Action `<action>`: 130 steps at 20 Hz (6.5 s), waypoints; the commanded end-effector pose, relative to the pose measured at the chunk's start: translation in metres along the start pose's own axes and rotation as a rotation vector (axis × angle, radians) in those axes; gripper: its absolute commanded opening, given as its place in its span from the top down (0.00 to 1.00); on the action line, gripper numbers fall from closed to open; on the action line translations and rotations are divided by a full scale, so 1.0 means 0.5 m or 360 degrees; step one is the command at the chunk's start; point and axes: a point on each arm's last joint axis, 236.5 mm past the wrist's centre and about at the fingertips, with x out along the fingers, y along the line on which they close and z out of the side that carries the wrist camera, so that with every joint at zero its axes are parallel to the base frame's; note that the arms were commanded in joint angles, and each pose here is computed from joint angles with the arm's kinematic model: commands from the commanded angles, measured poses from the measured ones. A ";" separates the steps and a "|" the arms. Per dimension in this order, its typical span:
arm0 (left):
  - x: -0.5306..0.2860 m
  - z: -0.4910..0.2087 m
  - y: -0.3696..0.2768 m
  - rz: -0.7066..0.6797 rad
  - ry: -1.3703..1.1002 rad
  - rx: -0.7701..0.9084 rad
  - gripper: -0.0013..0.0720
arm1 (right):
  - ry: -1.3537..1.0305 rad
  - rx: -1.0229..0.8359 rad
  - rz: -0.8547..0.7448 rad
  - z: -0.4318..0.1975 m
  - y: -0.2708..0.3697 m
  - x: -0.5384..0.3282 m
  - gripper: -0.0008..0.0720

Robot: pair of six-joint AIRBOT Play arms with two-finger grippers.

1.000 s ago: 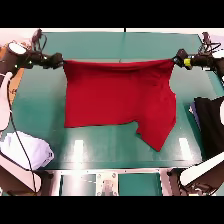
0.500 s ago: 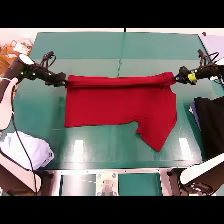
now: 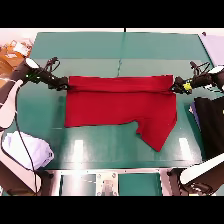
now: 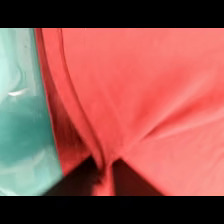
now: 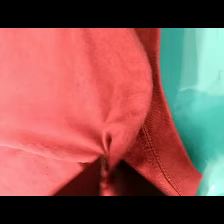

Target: Fold the shirts.

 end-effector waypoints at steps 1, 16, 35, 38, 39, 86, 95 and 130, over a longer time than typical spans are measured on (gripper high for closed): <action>-0.015 -0.030 -0.018 -0.0034 0.0131 -0.0048 0.27 | 0.0046 0.0017 0.0012 -0.012 0.000 -0.011 0.45; -0.163 -0.229 -0.153 0.0197 0.0341 -0.0009 0.96 | 0.0181 0.0494 -0.0788 -0.370 -0.148 -0.246 0.96; 0.028 -0.393 -0.212 -0.0055 -0.0510 -0.0851 0.04 | 0.0070 0.0510 -0.0109 -0.478 -0.004 0.042 0.35; 0.069 -0.398 -0.175 0.0008 -0.0493 -0.1000 0.04 | 0.0073 0.0476 -0.0107 -0.479 -0.004 0.042 0.35; 0.086 -0.406 -0.166 0.0031 -0.0454 -0.1047 0.04 | 0.0073 0.0476 -0.0107 -0.478 -0.004 0.042 0.35; -0.127 0.124 -0.119 0.0393 -0.0392 -0.0077 0.05 | -0.0051 0.0036 0.0030 0.011 0.088 -0.050 0.57; -0.182 0.070 -0.114 0.0317 -0.0172 -0.0191 0.95 | 0.0118 0.0061 0.0220 -0.073 -0.093 -0.062 0.09; 0.172 -0.122 -0.583 -0.0329 0.0329 0.0385 0.95 | 0.0261 -0.0714 0.0647 -0.225 0.525 -0.258 0.96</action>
